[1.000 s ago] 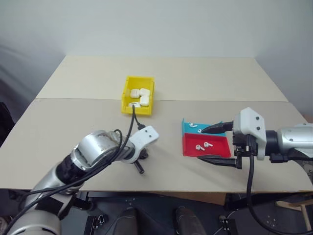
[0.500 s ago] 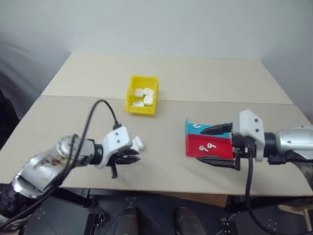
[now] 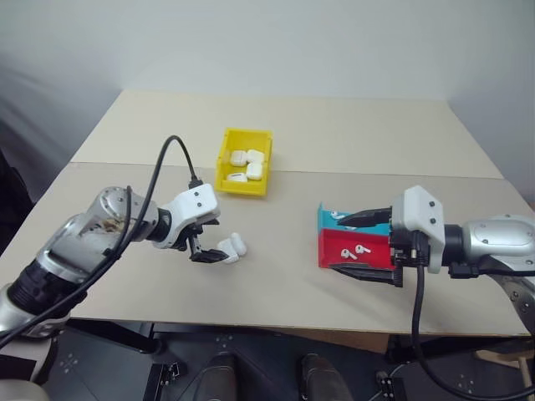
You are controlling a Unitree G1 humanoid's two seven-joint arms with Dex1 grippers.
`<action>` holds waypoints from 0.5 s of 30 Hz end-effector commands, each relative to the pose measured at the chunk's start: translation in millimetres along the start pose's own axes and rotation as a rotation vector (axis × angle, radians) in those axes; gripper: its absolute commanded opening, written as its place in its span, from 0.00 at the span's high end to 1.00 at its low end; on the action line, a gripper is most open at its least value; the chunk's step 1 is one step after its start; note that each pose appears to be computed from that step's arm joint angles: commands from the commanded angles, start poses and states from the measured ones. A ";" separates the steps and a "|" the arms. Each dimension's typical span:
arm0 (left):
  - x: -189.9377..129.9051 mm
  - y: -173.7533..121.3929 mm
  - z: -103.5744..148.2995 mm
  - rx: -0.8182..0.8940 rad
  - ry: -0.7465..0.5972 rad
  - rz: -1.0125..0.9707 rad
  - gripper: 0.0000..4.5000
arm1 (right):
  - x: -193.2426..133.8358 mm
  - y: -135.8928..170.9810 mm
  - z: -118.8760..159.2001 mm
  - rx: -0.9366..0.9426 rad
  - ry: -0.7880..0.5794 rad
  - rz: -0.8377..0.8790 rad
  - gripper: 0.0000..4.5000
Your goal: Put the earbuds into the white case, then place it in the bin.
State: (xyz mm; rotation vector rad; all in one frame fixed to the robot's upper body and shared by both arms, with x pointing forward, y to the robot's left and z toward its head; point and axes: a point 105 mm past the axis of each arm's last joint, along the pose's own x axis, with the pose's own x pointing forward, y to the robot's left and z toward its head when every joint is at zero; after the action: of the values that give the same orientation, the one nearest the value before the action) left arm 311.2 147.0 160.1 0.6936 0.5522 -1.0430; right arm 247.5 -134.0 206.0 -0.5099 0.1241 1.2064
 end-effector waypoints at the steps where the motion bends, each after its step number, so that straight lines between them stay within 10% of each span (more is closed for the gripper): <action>1: -8.0 6.0 7.6 -0.031 0.022 -0.009 0.01 | -4.3 -1.5 10.5 -0.043 -0.023 -0.024 0.00; 15: 12.3 -5.5 7.3 -0.080 0.237 -0.057 0.01 | -3.5 -3.0 15.0 -0.043 -0.034 -0.024 0.00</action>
State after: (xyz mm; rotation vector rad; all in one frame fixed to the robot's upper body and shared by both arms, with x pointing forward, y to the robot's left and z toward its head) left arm 309.5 135.8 145.5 0.7041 0.8424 -1.0076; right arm 249.0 -133.7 208.9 -0.5124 0.1135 1.1946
